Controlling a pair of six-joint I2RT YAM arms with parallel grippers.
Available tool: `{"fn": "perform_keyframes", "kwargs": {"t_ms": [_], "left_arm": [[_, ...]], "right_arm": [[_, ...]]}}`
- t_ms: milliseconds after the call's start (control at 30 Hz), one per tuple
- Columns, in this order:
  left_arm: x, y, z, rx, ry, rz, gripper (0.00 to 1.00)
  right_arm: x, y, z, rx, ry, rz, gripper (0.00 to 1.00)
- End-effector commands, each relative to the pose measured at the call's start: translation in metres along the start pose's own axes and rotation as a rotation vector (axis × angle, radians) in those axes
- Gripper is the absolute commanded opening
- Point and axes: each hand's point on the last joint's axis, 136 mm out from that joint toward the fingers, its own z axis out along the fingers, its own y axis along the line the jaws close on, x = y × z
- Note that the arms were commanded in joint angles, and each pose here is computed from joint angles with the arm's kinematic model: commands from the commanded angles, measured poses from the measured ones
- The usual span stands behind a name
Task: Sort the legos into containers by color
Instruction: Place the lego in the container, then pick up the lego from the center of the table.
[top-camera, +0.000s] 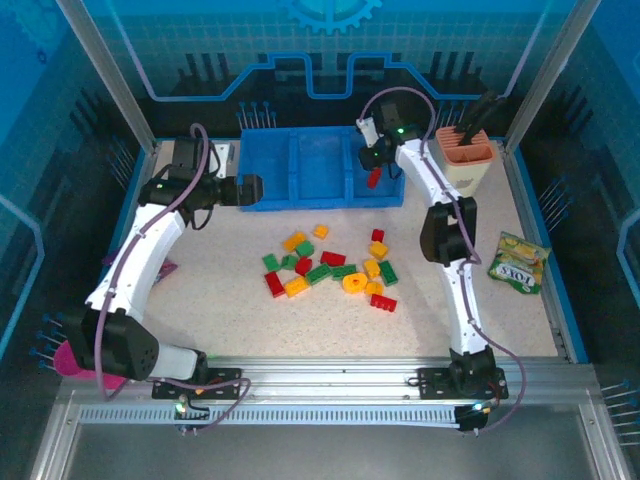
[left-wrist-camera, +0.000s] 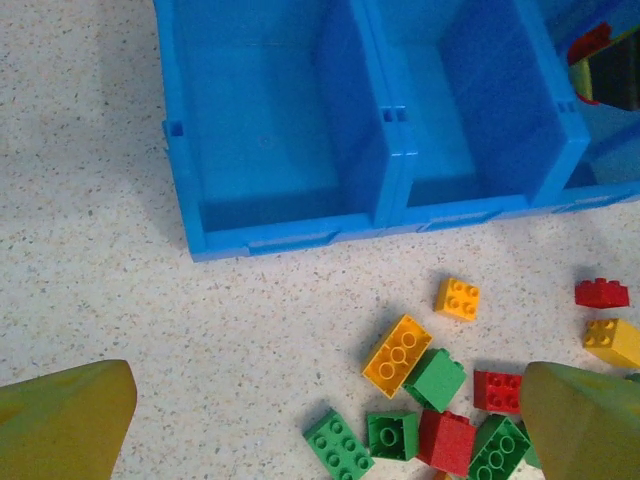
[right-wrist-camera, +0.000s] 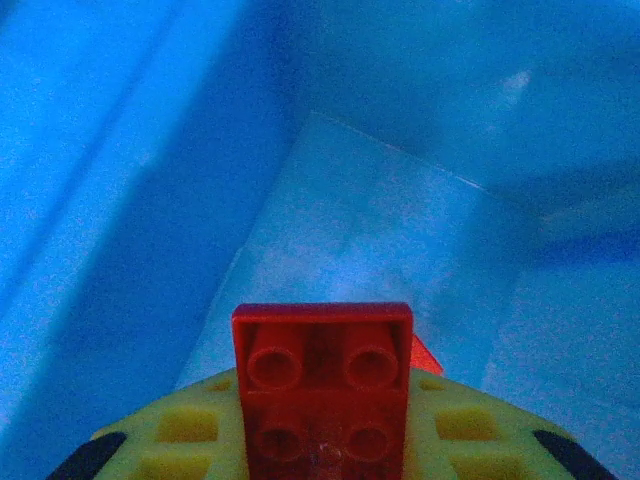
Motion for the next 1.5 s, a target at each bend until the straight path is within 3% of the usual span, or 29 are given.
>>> {"fn": "perform_keyframes", "kwargs": {"t_ms": [0,333,533,667,833,1000,1167,1467], "left_arm": [[-0.008,0.001,-0.005,-0.020,-0.009,0.028,0.99],[-0.013,-0.006,-0.009,0.010,-0.016,0.019,0.99],[-0.014,-0.008,-0.017,0.018,-0.030,0.022,0.99],[-0.014,-0.009,-0.028,0.021,-0.059,0.013,0.99],[-0.012,-0.009,-0.039,0.013,-0.082,0.009,0.99],[-0.015,-0.005,-0.047,-0.020,-0.081,0.011,1.00],[-0.017,-0.007,-0.050,-0.007,-0.092,0.006,0.99],[-0.015,-0.010,-0.057,0.009,-0.123,0.021,0.99]], "right_arm": [[-0.005,-0.006,0.009,-0.013,-0.014,0.056,0.31],[-0.002,-0.005,0.014,-0.036,-0.023,0.077,0.40],[-0.013,-0.003,-0.032,-0.021,-0.048,0.088,0.60],[-0.004,0.011,-0.076,0.000,-0.049,0.083,0.60],[0.048,0.039,-0.111,-0.001,0.027,0.174,0.59],[0.108,0.058,-0.119,0.012,0.097,0.334,0.59],[0.140,0.081,-0.104,-0.021,0.140,0.435,0.62],[0.169,0.081,-0.069,0.038,0.264,0.464,0.62]]}}
